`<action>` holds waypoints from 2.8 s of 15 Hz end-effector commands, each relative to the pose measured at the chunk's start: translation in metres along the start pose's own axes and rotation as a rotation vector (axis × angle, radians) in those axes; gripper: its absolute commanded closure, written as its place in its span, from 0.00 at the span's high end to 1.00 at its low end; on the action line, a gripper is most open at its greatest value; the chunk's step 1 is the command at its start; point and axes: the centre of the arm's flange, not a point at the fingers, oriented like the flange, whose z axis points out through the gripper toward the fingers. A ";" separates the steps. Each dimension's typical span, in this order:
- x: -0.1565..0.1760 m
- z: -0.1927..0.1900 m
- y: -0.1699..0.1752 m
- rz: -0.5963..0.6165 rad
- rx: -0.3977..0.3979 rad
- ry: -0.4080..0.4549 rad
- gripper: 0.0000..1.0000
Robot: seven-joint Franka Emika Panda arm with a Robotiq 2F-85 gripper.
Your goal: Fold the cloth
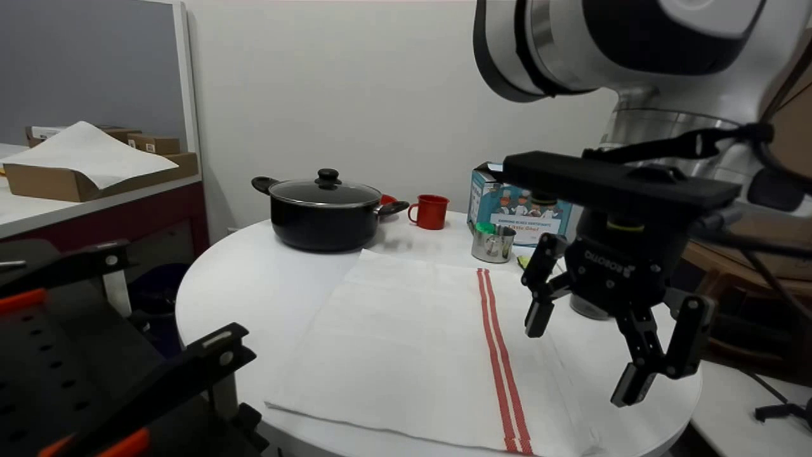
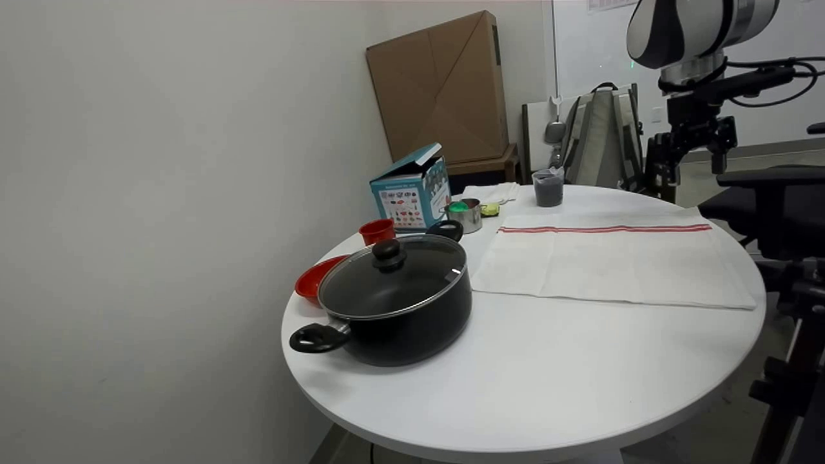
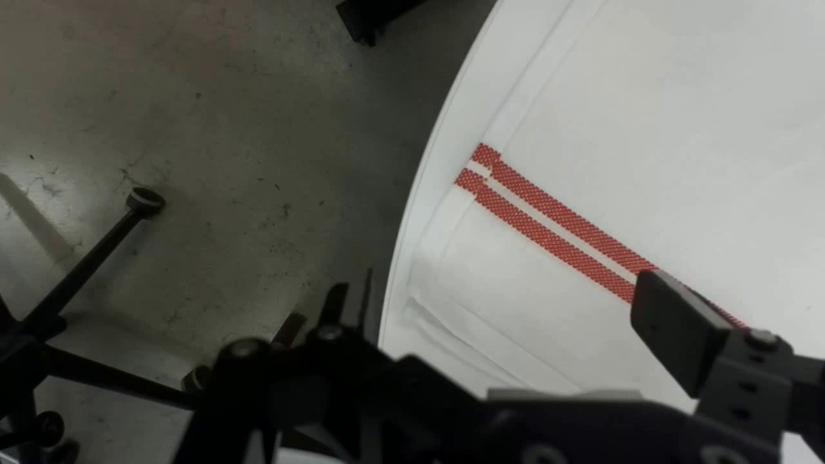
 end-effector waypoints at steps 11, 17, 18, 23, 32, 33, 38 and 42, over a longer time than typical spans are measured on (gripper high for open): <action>0.029 0.070 0.040 0.057 0.006 0.033 1.00; 0.044 0.070 0.032 0.049 0.034 0.065 0.75; 0.046 0.069 0.030 0.041 0.037 0.068 0.75; 0.049 0.073 0.024 0.021 0.047 0.066 0.40; 0.042 0.078 0.038 0.046 0.053 0.046 0.07; 0.040 0.071 0.035 0.042 0.060 0.044 0.07; 0.027 0.052 0.019 -0.010 0.083 0.027 0.08; 0.023 0.032 -0.005 -0.026 0.124 0.029 0.08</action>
